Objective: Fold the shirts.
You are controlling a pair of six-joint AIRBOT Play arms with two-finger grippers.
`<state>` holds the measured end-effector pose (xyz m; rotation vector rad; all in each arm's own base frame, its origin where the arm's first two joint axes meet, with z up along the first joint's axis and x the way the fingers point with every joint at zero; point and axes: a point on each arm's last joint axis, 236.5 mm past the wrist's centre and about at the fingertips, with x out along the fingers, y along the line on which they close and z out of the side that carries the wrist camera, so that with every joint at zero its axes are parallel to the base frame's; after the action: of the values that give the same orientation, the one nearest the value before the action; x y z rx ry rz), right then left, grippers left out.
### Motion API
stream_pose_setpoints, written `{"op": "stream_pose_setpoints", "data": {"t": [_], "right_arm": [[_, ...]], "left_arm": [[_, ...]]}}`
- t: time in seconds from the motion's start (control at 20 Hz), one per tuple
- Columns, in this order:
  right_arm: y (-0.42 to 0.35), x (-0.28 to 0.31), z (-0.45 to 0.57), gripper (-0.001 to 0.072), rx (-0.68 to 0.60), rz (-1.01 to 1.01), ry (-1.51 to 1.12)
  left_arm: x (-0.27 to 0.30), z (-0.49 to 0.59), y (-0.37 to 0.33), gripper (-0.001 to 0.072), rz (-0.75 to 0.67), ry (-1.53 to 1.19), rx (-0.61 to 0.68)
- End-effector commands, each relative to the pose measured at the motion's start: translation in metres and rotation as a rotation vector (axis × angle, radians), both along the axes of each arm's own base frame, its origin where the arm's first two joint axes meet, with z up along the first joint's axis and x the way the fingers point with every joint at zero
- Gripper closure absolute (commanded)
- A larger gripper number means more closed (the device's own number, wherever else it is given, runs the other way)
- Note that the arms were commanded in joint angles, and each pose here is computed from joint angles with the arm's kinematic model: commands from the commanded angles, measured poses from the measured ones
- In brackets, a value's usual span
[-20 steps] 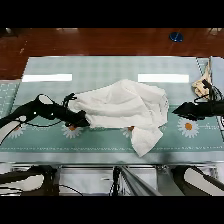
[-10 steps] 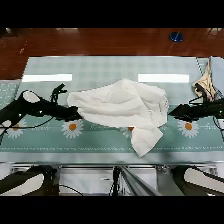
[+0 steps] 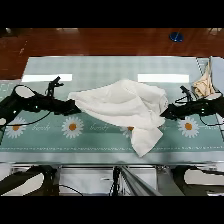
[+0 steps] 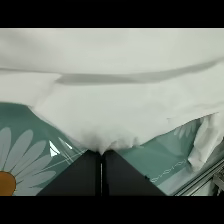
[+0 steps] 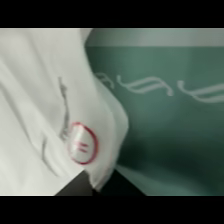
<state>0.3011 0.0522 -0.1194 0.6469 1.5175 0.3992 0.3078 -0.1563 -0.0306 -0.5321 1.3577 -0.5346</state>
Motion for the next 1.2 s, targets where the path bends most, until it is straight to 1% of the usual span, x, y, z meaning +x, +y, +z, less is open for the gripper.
{"op": "stream_pose_setpoints", "data": {"t": [0.0, 0.15, 0.25, 0.3, 0.35, 0.45, 0.6, 0.8, 0.9, 1.0, 1.15], "right_arm": [[0.025, 0.004, -0.006, 0.0688, 0.015, 0.019, 0.006], [0.032, 0.03, 0.075, 0.0687, 0.14, 0.008, -0.173], [0.023, 0.062, 0.167, 0.0687, 0.203, -0.075, -0.419], [0.015, 0.078, 0.229, 0.0687, 0.222, -0.136, -0.594], [0.003, 0.087, 0.294, 0.0687, 0.214, -0.195, -0.779], [-0.016, 0.082, 0.409, 0.0688, 0.14, -0.27, -1.094], [-0.012, 0.044, 0.528, 0.0687, 0.029, -0.284, -1.382], [-0.008, -0.001, 0.603, 0.0687, -0.122, -0.321, -1.509], [-0.003, -0.019, 0.617, 0.0688, -0.149, -0.335, -1.502], [0.012, -0.04, 0.613, 0.0688, -0.178, -0.274, -1.448], [0.019, -0.074, 0.582, 0.0688, -0.292, -0.218, -1.28]], "left_arm": [[0.021, 0.026, -0.001, 0.0688, -0.005, -0.073, -0.007], [0.052, 0.086, 0.006, 0.0689, -0.012, -0.231, -0.012], [0.077, 0.163, 0.023, 0.0689, 0.017, -0.425, -0.002], [0.087, 0.213, 0.036, 0.0689, 0.049, -0.552, 0.013], [0.09, 0.263, 0.05, 0.0689, 0.085, -0.674, 0.031], [0.08, 0.365, 0.081, 0.0689, 0.167, -0.917, 0.085], [0.032, 0.481, 0.106, 0.0689, 0.267, -1.201, 0.172], [-0.043, 0.561, 0.107, 0.0689, 0.326, -1.45, 0.306], [-0.072, 0.57, 0.105, 0.0689, 0.348, -1.49, 0.386], [-0.101, 0.56, 0.103, 0.069, 0.368, -1.451, 0.438], [-0.144, 0.526, 0.103, 0.069, 0.401, -1.314, 0.523]]}}
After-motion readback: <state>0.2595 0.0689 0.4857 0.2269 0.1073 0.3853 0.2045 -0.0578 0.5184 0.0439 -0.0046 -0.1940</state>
